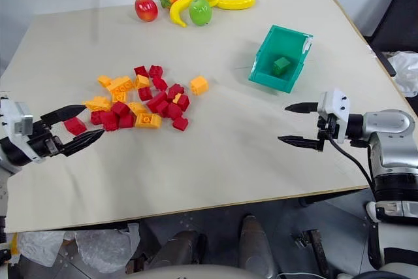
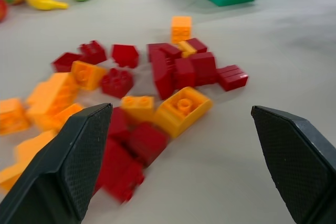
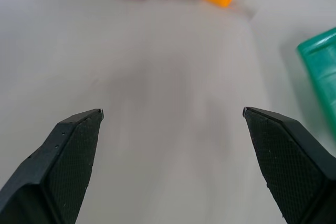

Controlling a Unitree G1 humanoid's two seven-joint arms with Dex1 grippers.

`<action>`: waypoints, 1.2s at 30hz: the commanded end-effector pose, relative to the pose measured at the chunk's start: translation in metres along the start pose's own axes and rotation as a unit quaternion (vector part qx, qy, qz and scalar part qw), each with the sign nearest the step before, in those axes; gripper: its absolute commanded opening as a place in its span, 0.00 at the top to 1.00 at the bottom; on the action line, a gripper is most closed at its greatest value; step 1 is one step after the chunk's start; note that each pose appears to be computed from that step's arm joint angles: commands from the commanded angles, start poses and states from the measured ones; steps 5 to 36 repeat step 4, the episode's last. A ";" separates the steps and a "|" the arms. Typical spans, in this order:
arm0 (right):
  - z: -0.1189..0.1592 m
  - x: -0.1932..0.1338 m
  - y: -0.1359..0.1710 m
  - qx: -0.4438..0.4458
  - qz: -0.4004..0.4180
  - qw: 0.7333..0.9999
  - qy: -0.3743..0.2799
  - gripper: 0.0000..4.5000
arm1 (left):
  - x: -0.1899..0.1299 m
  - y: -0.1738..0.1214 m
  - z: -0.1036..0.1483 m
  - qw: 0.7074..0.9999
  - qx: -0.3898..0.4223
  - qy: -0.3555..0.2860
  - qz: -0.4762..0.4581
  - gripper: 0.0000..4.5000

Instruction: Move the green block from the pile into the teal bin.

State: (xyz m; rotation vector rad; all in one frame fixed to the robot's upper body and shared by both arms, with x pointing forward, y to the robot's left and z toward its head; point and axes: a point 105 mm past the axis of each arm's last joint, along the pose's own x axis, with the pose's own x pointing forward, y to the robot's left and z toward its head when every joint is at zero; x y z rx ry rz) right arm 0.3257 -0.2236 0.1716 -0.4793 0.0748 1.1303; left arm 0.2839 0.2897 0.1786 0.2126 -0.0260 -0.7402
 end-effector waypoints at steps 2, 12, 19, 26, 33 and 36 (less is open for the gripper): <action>0.017 0.004 0.000 -0.009 -0.021 0.999 -0.040 0.01 | -0.005 -0.001 0.016 0.999 0.024 -0.023 0.014 0.00; 0.020 0.006 0.002 -0.008 -0.022 0.999 -0.045 0.01 | -0.005 -0.004 0.016 0.999 0.024 -0.025 0.016 0.00; 0.020 0.006 0.002 -0.008 -0.022 0.999 -0.045 0.01 | -0.005 -0.004 0.016 0.999 0.024 -0.025 0.016 0.00; 0.020 0.006 0.002 -0.008 -0.022 0.999 -0.045 0.01 | -0.005 -0.004 0.016 0.999 0.024 -0.025 0.016 0.00; 0.020 0.006 0.002 -0.008 -0.022 0.999 -0.045 0.01 | -0.005 -0.004 0.016 0.999 0.024 -0.025 0.016 0.00; 0.020 0.006 0.002 -0.008 -0.022 0.999 -0.045 0.01 | -0.005 -0.004 0.016 0.999 0.024 -0.025 0.016 0.00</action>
